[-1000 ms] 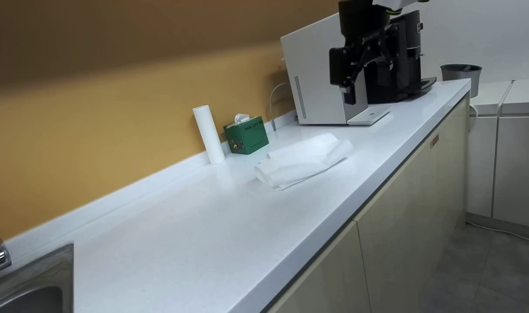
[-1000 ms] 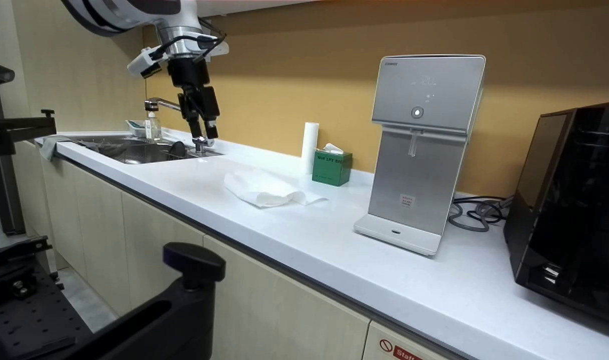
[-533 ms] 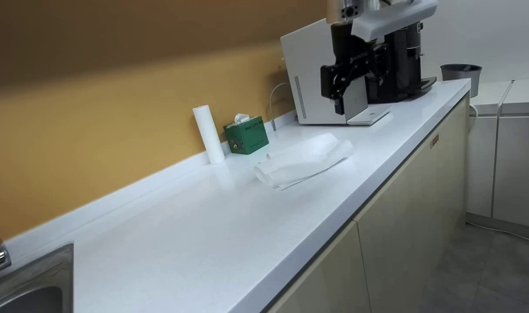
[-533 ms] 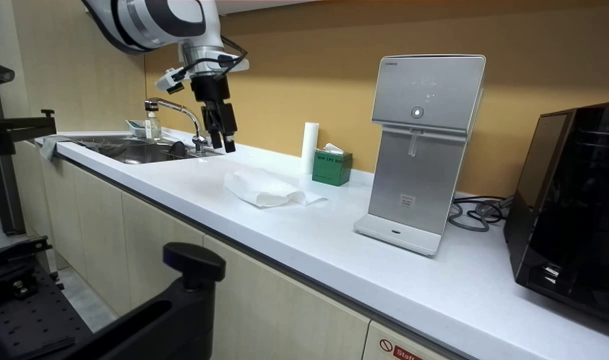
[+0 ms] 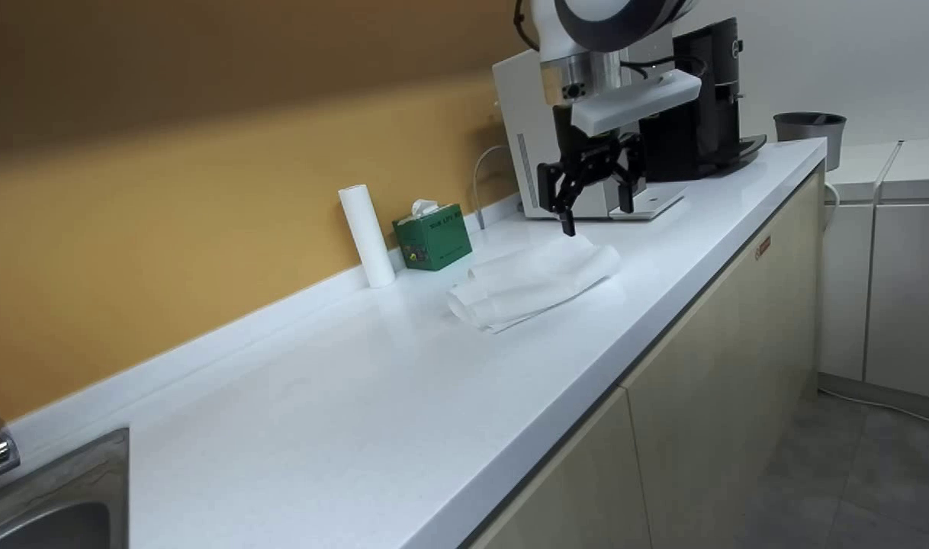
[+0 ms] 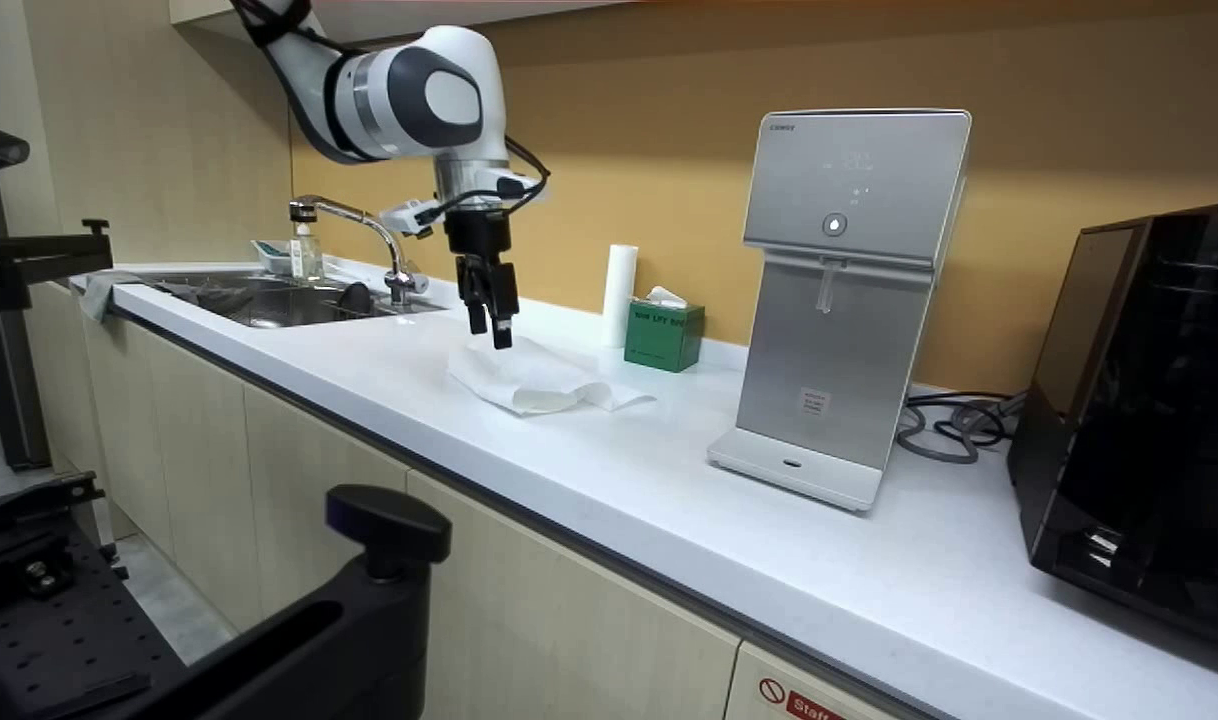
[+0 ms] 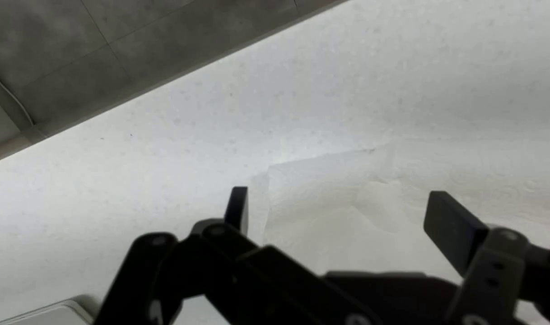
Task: Wipe the kitchen counter with the white paper towel
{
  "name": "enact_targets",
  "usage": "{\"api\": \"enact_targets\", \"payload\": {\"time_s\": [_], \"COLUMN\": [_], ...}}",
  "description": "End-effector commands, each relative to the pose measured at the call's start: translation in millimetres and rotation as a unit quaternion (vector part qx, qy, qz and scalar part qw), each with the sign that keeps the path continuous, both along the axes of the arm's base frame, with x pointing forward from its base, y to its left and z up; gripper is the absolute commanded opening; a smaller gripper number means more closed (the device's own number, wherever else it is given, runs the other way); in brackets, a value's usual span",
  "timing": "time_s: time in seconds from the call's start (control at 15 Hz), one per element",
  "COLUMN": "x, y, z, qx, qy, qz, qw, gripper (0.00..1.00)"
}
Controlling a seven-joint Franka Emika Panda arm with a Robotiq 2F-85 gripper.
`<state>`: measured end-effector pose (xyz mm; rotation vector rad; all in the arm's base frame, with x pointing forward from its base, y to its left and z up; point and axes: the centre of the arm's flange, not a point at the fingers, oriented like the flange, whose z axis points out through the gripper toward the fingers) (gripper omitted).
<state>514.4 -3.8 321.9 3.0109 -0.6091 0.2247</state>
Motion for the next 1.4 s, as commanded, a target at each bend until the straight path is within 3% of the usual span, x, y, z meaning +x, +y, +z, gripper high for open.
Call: {"api": "enact_targets", "payload": {"time_s": [0.0,0.6,1.27,1.33], "x": [35,69,84,84], "y": [2,16,54,56], "z": [-17,-55,-90,-93], "qx": [-0.001,-0.002,0.043,0.043], "qy": [0.001,0.001,0.02,0.022], "qz": [-0.02,-0.004,0.011,0.013], "qw": [0.9998,1.0,0.9988,0.9988], "gripper": [1.0,1.0,1.0,0.9]}}
